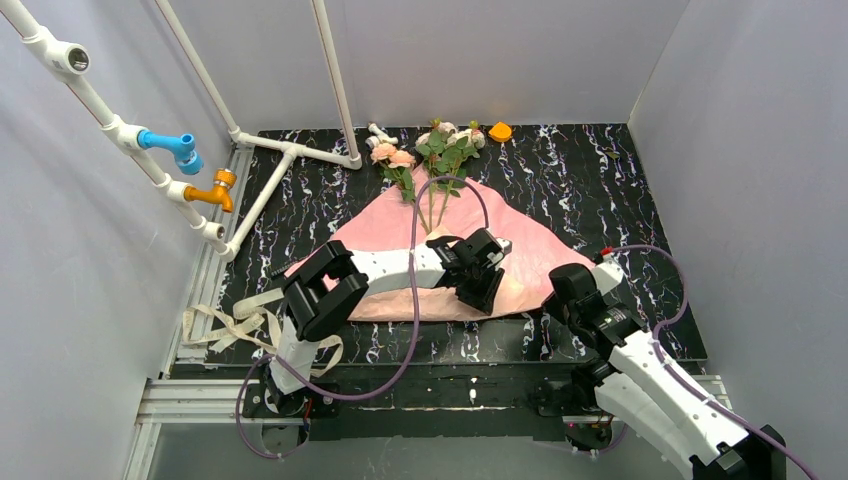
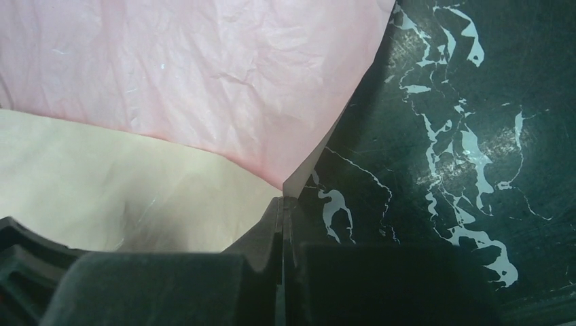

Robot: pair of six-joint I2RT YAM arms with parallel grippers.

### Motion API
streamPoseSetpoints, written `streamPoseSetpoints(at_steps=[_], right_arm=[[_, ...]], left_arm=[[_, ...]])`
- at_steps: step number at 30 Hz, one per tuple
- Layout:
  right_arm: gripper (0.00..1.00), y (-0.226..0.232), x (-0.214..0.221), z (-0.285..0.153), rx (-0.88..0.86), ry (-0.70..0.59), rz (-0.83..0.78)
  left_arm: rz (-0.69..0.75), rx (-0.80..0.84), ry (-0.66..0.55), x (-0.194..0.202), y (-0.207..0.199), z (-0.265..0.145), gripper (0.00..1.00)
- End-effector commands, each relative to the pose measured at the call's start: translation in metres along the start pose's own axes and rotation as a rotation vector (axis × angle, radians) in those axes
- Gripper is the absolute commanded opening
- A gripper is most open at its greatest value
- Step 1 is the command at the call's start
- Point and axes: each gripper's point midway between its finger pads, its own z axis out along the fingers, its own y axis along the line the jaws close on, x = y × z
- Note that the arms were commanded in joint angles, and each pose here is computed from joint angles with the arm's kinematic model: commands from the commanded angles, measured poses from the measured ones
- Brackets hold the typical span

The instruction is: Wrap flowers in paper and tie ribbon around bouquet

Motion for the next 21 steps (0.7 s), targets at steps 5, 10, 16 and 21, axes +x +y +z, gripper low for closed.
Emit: streamPoseSetpoints(at_steps=[5,10,16,21], right_arm=[[0.01,0.037,-0.018,-0.015,-0.14,-0.015,-0.069],[0.01,0.053,-0.023,-0.02,-0.207,-0.019,-0.121],[0.01,0.06,-0.025,-0.022,-0.229,-0.016,-0.17],[0.01,0.063,-0.029,-0.025,-0.247,-0.026,-0.184]], left_arm=[[-0.019,0.005,-0.006,-0.003,0.001,0.018,0.25],[-0.012,-0.04,-0.053,-0.021,-0.002,-0.01,0.25],[-0.052,-0.187,-0.077,-0.046,0.019,-0.033,0.2],[-0.148,-0.188,-0.064,-0.05,0.038,-0.014,0.1]])
